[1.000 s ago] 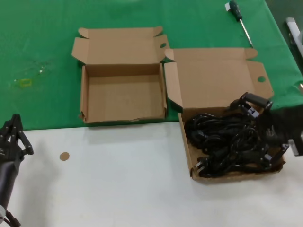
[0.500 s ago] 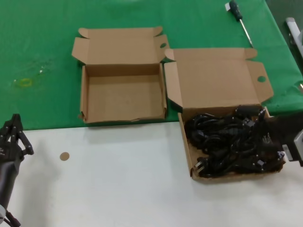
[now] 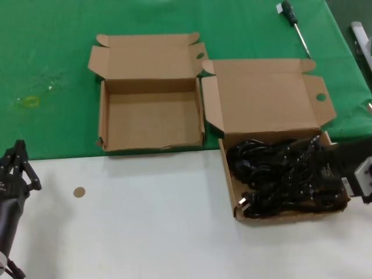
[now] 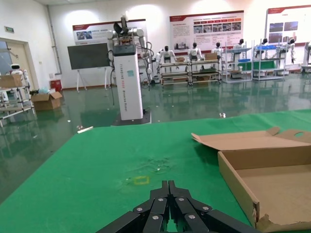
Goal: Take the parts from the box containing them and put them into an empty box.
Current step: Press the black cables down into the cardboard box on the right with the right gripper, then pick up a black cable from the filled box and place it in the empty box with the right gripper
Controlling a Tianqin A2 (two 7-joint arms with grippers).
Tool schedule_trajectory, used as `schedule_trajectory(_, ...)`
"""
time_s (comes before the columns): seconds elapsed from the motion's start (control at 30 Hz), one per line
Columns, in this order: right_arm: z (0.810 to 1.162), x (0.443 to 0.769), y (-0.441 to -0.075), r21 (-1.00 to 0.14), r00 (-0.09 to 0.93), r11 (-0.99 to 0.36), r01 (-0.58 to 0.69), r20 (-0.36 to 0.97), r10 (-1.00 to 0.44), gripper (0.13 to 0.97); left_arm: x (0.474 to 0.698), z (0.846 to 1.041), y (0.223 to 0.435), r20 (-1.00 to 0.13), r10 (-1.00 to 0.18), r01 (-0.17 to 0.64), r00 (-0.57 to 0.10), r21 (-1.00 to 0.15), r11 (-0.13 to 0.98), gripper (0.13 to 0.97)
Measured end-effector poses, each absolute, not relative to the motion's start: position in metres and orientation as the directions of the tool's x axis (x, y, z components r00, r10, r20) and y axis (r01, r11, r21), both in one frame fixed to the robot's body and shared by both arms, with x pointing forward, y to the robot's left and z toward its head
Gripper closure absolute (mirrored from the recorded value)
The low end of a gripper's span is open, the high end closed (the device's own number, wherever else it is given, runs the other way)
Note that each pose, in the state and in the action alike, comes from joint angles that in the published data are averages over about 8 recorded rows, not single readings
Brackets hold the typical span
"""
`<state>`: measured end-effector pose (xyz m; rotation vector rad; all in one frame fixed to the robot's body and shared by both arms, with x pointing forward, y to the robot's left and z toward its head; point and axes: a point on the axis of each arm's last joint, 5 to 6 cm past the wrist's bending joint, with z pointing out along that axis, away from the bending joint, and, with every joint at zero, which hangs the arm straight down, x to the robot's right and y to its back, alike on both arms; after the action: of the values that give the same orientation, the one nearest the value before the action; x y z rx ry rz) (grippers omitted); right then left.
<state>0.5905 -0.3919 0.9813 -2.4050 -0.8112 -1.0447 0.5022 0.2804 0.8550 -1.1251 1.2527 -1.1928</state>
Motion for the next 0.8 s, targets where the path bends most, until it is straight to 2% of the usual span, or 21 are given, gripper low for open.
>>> schedule_trajectory(0.2, 0.976, 0.594, -0.393, -0.124, 0.562, -0.760, 0.638, 0.750, 0.349, 0.683, 0.502, 0.855, 0.280, -0.071, -0.997, 0.022, -0.035, -0.997, 0.070, 0.945)
schedule_trajectory(0.33, 0.972, 0.596, -0.394, -0.125, 0.568, -0.764, 0.633, 0.746, 0.348, 0.683, 0.502, 0.855, 0.280, -0.071, -0.997, 0.022, -0.035, -0.997, 0.070, 0.945)
schedule_trajectory(0.6, 0.968, 0.598, -0.397, -0.126, 0.576, -0.772, 0.623, 0.742, 0.344, 0.838, 0.502, 0.855, 0.280, -0.071, -0.997, 0.022, -0.035, -0.997, 0.070, 0.945)
schedule_trajectory(0.8, 0.970, 0.598, -0.398, -0.125, 0.576, -0.778, 0.616, 0.745, 0.336, 0.854, 0.502, 0.855, 0.280, -0.071, -0.997, 0.022, -0.035, -0.997, 0.070, 0.945)
